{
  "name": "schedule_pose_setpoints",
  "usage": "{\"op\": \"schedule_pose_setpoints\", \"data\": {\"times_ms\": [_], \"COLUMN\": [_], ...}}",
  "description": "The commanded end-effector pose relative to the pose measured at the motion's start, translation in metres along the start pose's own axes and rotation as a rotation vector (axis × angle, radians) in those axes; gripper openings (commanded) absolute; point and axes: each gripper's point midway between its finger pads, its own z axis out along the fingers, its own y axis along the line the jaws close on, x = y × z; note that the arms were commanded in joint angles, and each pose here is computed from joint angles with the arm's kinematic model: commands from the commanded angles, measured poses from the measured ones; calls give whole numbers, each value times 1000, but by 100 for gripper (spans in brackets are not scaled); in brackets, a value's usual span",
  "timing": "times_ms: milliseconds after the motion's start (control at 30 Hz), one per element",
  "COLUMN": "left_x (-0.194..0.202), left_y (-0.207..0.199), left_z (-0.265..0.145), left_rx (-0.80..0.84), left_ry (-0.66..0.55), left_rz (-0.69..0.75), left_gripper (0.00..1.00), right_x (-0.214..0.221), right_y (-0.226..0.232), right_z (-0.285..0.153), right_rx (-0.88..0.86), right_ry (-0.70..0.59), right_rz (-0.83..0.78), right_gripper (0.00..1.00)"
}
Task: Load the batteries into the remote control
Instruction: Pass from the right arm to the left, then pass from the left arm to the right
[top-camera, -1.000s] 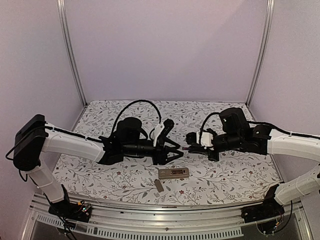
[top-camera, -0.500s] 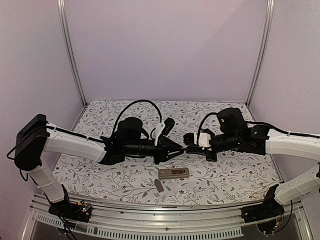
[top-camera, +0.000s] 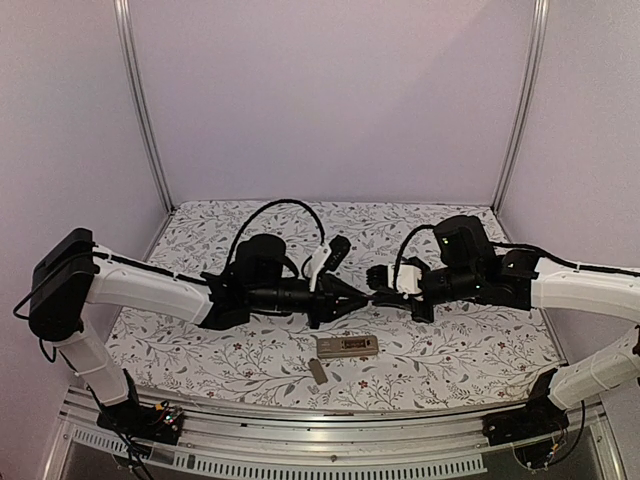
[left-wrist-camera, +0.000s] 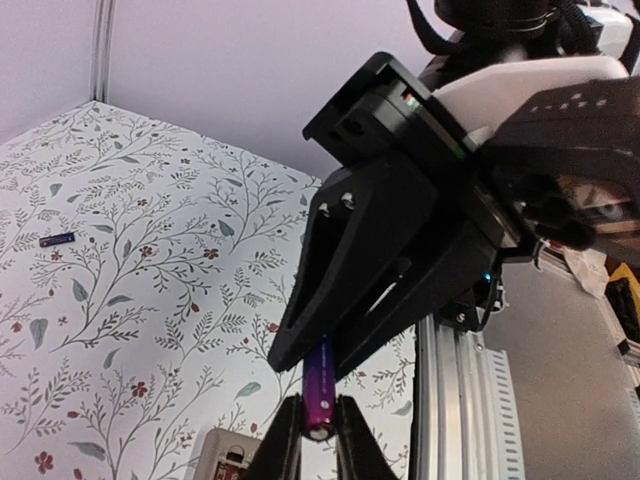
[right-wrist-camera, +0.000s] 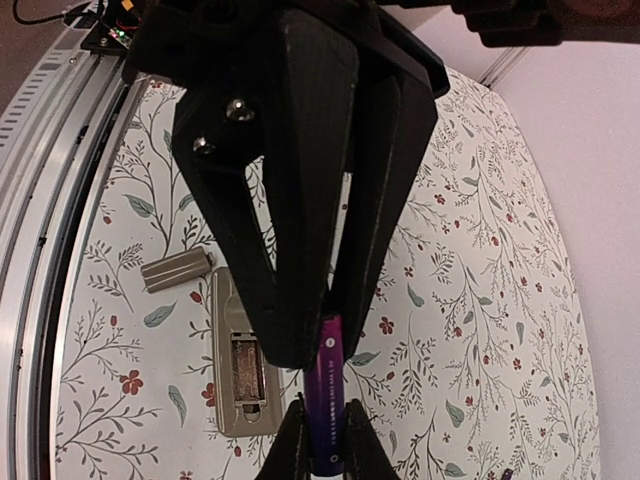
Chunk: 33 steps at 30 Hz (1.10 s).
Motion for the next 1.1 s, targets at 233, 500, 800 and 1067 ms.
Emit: {"op": "schedule_pose_setpoints", "data": {"times_ms": [233,500,800,1067], "left_x": [-4,0,-13,-15], "left_y": [-2,-3,-10,-12], "left_z": [7,6,-9,-12], "left_rx": [12,18,36,40], "left_ry": [5,15,-98,-109], "left_rz": [2,-1,-13,-14], "left_gripper": [17,0,0,0], "right_x": [-10,-11,-27,-24], "right_y": [-4,-7,-7,0], "right_z": [0,-2,-14,-12], "right_rx": [9,24,50,20], "right_ry": [-17,-17,-104,-111], "right_rz": [0,12,25,26], "right_gripper": [0,4,35,27]}}
